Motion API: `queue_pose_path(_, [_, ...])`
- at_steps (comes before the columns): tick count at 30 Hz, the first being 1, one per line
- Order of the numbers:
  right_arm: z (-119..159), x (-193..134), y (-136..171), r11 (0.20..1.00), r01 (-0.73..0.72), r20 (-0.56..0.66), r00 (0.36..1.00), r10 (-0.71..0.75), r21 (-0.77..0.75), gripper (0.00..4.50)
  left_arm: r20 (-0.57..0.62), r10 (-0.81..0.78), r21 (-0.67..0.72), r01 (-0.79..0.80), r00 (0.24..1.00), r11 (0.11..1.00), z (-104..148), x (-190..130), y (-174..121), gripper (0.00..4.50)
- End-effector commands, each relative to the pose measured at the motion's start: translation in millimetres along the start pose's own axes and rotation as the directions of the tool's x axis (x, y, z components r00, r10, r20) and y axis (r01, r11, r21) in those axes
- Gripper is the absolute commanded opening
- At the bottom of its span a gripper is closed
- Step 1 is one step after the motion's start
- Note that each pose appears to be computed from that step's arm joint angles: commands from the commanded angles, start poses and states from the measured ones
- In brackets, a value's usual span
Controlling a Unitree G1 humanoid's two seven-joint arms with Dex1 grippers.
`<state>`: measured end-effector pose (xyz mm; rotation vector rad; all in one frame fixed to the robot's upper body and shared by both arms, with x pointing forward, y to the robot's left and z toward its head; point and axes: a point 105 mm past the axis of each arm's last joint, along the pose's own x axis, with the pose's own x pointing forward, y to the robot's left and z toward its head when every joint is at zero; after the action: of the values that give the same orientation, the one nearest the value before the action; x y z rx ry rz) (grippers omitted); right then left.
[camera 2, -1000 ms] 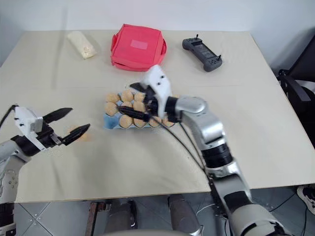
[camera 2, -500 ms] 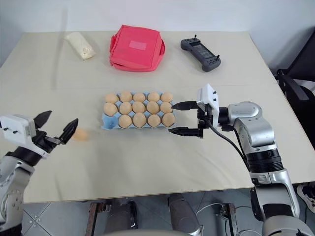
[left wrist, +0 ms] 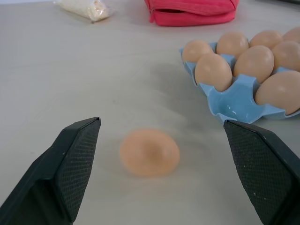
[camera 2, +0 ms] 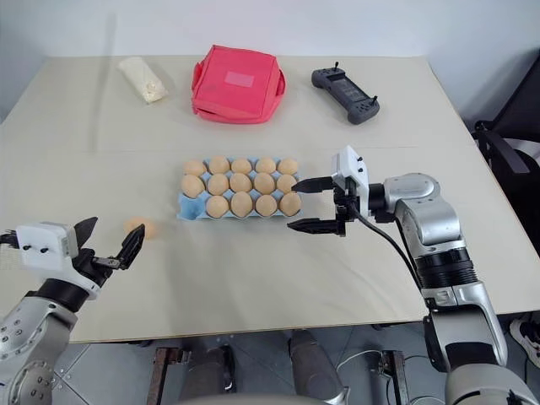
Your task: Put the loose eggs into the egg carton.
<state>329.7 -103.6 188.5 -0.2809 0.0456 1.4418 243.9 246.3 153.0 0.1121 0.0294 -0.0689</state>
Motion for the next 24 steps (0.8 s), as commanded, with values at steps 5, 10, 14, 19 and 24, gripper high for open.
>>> queue_pose_path(5, [9, -12, 7, 1.000, -0.013, 0.002, 1.000, 0.013, -0.024, 4.48, -0.029, 0.049, -0.005, -0.049, 0.998, 0.999, -16, 20, 13, 4.50])
queue_pose_path(10, [10, -13, 8, 1.000, 0.009, 0.003, 1.000, -0.009, -0.021, 4.48, -0.053, -0.001, -0.030, 0.000, 0.999, 1.000, -24, 37, 9, 4.50])
queue_pose_path(14, [10, -12, 7, 0.999, 0.031, 0.002, 1.000, -0.031, -0.021, 4.48, -0.079, -0.022, -0.016, 0.020, 0.997, 1.000, -31, 46, 9, 4.50])
queue_pose_path(19, [12, -13, 5, 0.998, 0.063, 0.003, 0.998, -0.063, -0.021, 4.50, -0.088, -0.037, -0.031, 0.035, 0.995, 0.999, -34, 48, 8, 3.20])
queue_pose_path(24, [9, -15, 4, 0.996, 0.088, -0.002, 0.996, -0.088, -0.017, 4.50, -0.060, -0.073, -0.038, 0.070, 0.996, 0.997, -23, 51, 6, 2.47])
